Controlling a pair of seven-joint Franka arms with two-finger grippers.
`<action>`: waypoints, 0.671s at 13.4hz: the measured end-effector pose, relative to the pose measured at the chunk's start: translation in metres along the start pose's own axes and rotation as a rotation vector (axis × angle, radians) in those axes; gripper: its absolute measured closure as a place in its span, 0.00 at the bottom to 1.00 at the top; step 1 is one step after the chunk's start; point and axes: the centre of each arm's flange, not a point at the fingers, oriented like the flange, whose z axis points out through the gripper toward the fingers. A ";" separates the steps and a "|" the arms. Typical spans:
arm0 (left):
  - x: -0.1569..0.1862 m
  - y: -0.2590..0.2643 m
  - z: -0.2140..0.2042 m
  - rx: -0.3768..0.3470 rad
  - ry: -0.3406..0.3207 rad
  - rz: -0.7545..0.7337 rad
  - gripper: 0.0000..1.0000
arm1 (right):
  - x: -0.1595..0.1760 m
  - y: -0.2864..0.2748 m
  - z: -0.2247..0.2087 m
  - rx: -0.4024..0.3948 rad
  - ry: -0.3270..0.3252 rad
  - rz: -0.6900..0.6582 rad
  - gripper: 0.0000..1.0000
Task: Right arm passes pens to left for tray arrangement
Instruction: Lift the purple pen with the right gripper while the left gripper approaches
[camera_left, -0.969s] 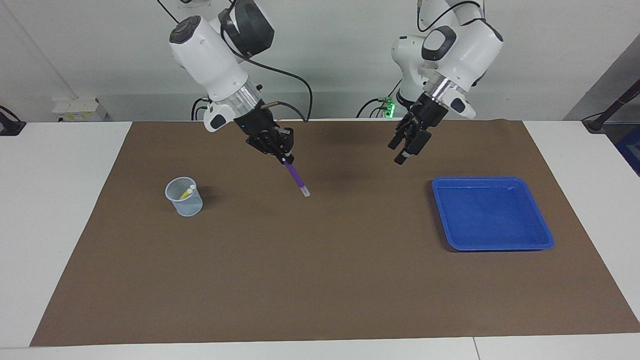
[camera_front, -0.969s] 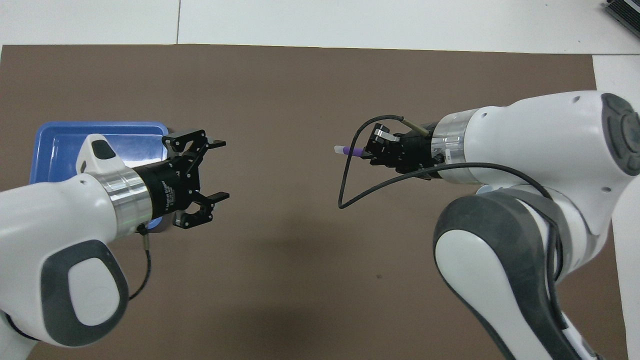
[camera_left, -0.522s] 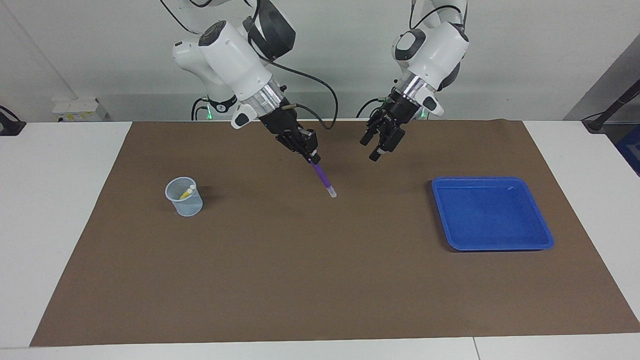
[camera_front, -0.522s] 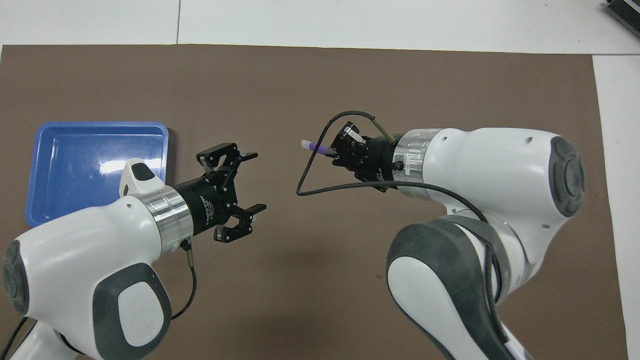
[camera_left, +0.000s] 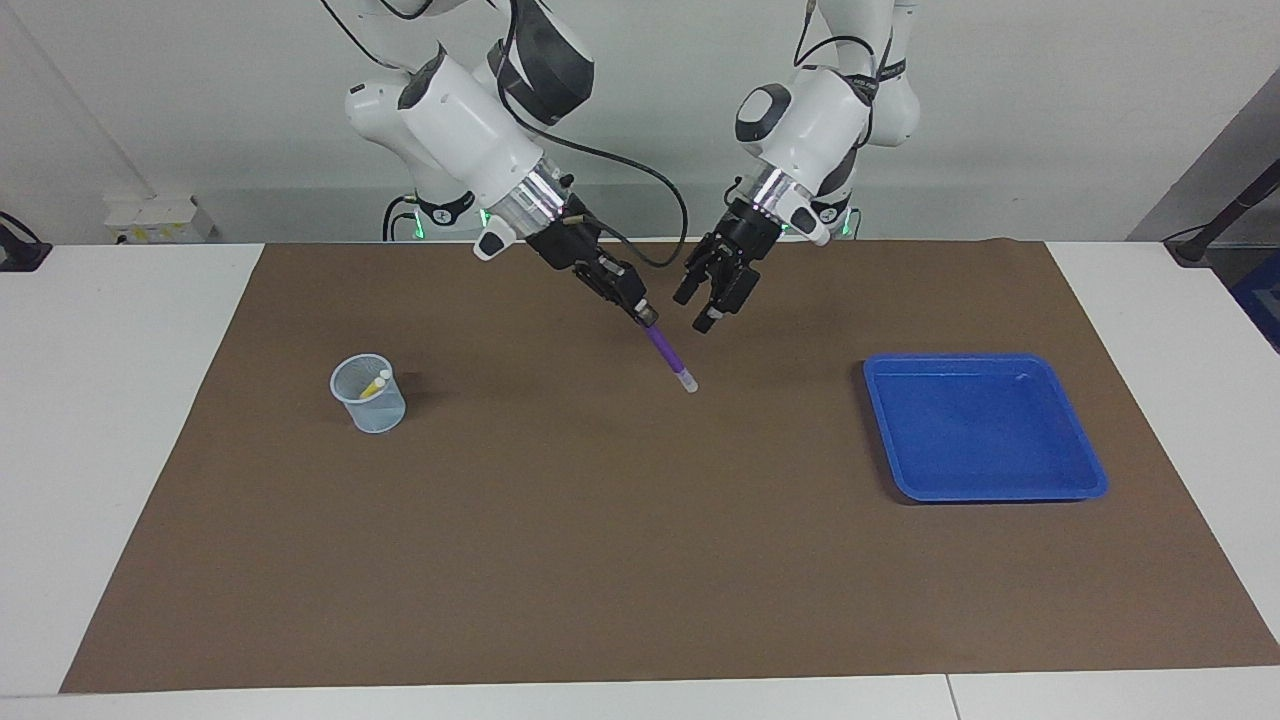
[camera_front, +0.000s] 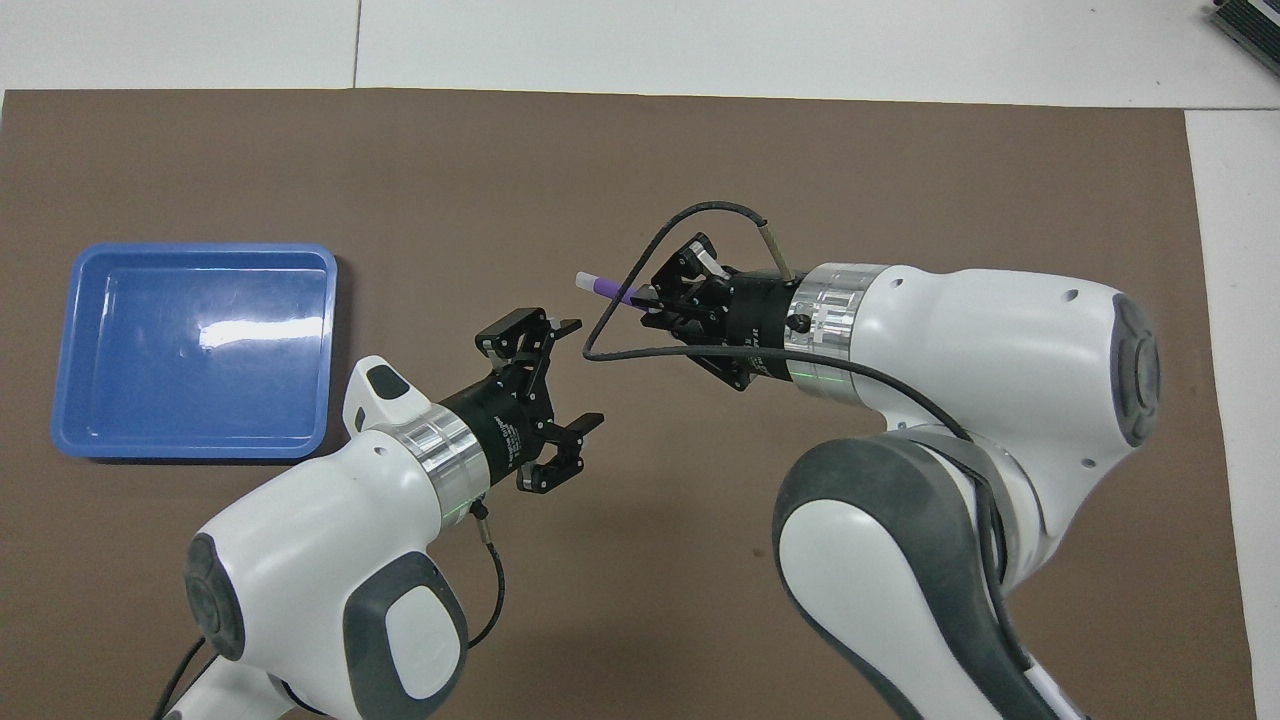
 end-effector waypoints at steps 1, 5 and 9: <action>-0.001 0.002 0.003 -0.016 -0.007 -0.027 0.00 | 0.000 0.000 0.000 0.000 0.000 0.000 0.81; -0.009 0.022 0.007 -0.089 -0.031 -0.086 0.00 | 0.000 0.000 0.000 0.000 0.000 0.001 0.81; -0.016 0.031 0.026 -0.091 -0.036 -0.089 0.00 | 0.000 0.000 0.000 0.001 0.000 0.001 0.81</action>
